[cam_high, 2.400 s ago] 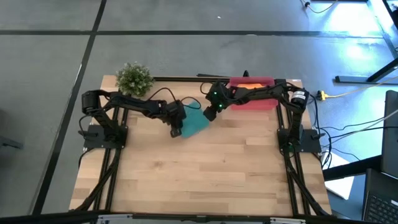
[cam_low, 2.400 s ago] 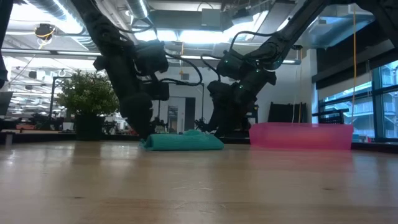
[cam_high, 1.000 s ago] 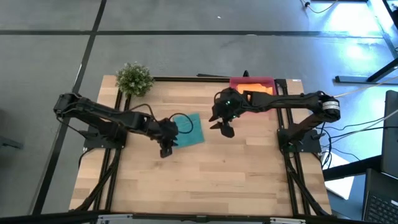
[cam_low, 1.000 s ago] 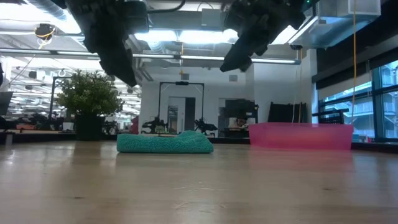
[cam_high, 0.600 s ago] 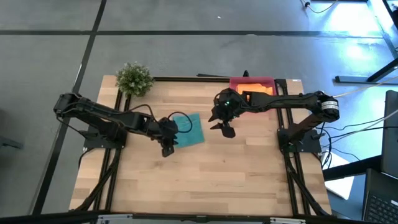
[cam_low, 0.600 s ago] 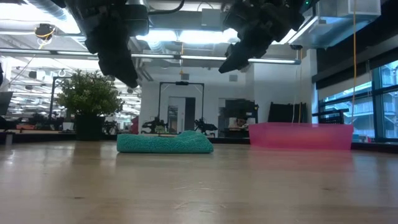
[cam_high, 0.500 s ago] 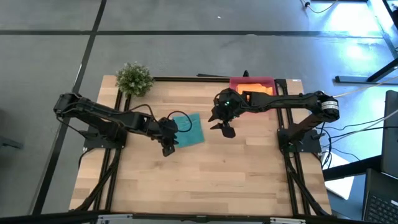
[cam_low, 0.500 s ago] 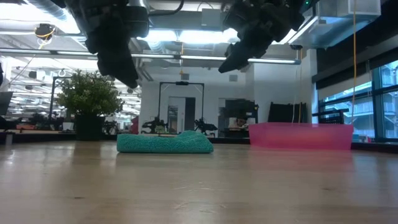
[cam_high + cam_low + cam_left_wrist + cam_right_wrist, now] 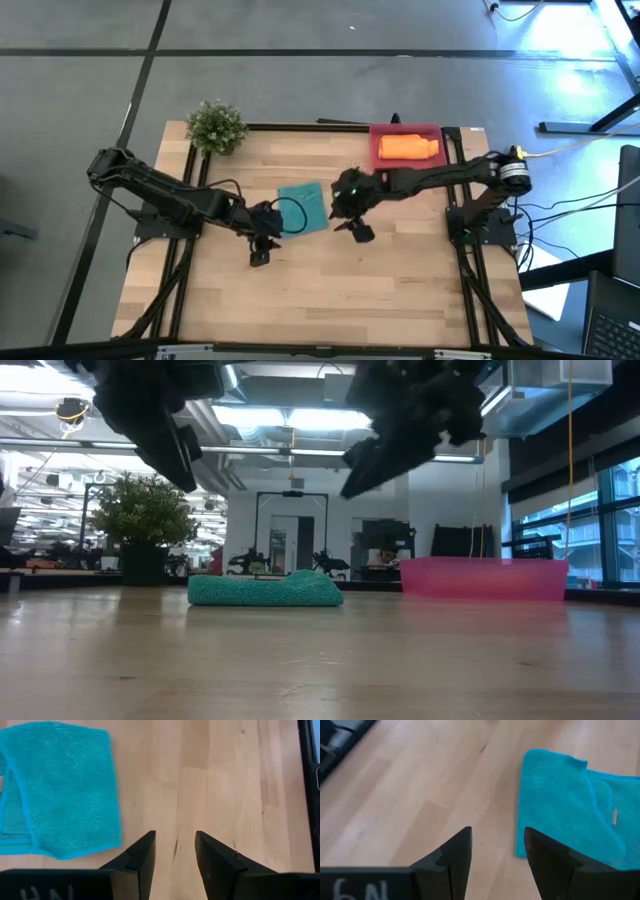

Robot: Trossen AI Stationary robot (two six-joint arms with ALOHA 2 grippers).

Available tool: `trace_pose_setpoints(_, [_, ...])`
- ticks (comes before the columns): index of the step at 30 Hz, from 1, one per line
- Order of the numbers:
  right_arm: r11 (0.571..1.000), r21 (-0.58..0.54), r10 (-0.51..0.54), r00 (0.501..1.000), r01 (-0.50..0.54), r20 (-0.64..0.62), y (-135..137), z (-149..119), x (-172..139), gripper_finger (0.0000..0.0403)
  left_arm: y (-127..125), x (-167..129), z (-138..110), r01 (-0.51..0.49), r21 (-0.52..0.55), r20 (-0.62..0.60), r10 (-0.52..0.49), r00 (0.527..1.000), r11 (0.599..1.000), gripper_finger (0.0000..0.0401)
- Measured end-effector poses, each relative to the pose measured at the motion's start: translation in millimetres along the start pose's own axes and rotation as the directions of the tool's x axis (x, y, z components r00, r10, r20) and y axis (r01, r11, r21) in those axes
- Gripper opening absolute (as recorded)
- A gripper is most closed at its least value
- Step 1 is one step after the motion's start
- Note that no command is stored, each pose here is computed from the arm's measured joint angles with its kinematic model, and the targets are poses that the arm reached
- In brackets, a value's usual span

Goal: Roll microfiber towels into tight, uniform cylinder then place into a basket
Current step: Fold the blue microfiber towel

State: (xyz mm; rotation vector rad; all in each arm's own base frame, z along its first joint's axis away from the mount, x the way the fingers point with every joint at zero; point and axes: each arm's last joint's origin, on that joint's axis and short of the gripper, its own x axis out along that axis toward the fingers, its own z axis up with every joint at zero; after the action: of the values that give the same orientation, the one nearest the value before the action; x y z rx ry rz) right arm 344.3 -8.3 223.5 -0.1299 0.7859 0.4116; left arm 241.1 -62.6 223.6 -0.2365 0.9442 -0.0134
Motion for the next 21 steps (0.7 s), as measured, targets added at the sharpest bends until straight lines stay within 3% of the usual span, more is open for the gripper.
trace_pose_setpoints(12, [0.971, -0.093, -0.229, 0.968, 0.219, -0.101, 2.3, -15.4, 70.6, 0.0181, -10.0, -0.5, -4.9, -0.020, 0.044, 0.010, 0.020, 1.000, 0.999, 0.0129])
trace_pose_setpoints(21, [0.959, -0.143, -0.268, 0.948, 0.246, -0.171, -4.5, -34.1, 96.8, 0.0181, -8.3, -0.6, -3.6, -0.072, 0.033, 0.039, 0.071, 0.997, 0.997, 0.0129])
